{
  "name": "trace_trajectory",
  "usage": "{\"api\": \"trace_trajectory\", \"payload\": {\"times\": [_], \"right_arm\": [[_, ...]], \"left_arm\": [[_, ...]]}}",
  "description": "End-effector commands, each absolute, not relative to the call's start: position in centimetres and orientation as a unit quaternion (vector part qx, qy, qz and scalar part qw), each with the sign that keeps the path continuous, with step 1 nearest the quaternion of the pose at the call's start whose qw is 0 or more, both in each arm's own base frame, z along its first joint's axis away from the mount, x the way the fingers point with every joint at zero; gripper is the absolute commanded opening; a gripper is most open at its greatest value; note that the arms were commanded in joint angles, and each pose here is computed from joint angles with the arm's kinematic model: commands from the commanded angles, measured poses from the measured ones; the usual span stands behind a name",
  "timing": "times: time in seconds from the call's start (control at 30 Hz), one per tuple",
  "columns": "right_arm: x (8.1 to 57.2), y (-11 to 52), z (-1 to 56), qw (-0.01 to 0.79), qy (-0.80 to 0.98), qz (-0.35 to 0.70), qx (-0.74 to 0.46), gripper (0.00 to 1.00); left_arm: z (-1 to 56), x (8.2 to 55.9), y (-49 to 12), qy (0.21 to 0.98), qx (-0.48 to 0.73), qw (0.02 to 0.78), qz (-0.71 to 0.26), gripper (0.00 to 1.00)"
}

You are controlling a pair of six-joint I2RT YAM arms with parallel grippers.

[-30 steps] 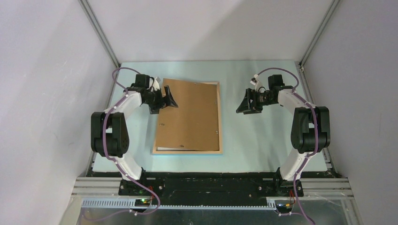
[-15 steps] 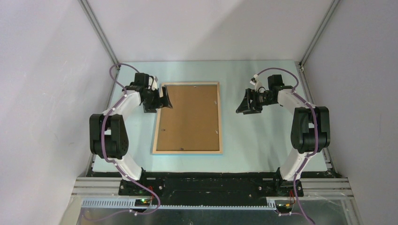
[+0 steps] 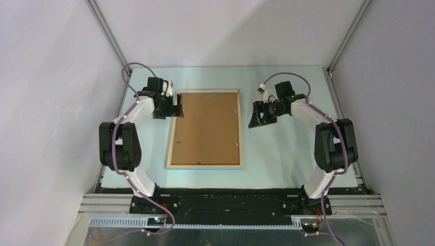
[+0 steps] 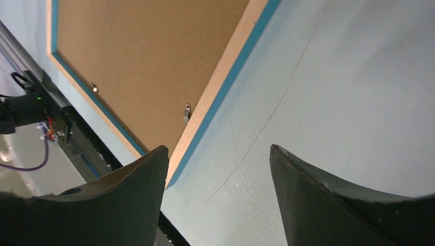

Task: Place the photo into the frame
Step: Place the photo frame item in the photo frame, then move the photo frame to the center of the board.

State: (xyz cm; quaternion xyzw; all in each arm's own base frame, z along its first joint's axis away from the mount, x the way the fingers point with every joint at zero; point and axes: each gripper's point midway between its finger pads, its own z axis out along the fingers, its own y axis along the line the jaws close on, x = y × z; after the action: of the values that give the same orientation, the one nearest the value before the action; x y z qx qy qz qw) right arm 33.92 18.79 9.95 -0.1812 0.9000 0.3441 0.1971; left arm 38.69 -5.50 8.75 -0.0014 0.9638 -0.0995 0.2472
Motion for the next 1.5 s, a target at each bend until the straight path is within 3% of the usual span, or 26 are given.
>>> {"api": "trace_trajectory", "payload": {"times": [0.0,0.5,0.83,1.17,1.47], "right_arm": [[35.5,19.7,10.3,0.228,0.901,0.303,-0.213,0.76],[38.2,24.7,6.7,0.187,0.912,0.306,-0.2,0.65],[38.7,26.2,4.2,0.153,0.917,0.318,-0.188,0.56],[38.5,26.5,2.6,0.138,0.923,0.307,-0.185,0.31],[37.4,23.3,2.8,0.129,0.929,0.298,-0.178,0.14]], "left_arm": [[8.6,40.1,-4.8,0.963,0.031,0.255,-0.079,0.97],[5.9,40.2,-5.3,0.968,0.012,0.204,-0.143,0.8],[4.1,39.5,-5.3,0.967,-0.015,0.172,-0.185,0.56],[3.5,37.7,-6.9,0.96,-0.004,0.146,-0.238,0.36],[3.7,35.4,-9.8,0.943,0.05,0.122,-0.306,0.31]]}}
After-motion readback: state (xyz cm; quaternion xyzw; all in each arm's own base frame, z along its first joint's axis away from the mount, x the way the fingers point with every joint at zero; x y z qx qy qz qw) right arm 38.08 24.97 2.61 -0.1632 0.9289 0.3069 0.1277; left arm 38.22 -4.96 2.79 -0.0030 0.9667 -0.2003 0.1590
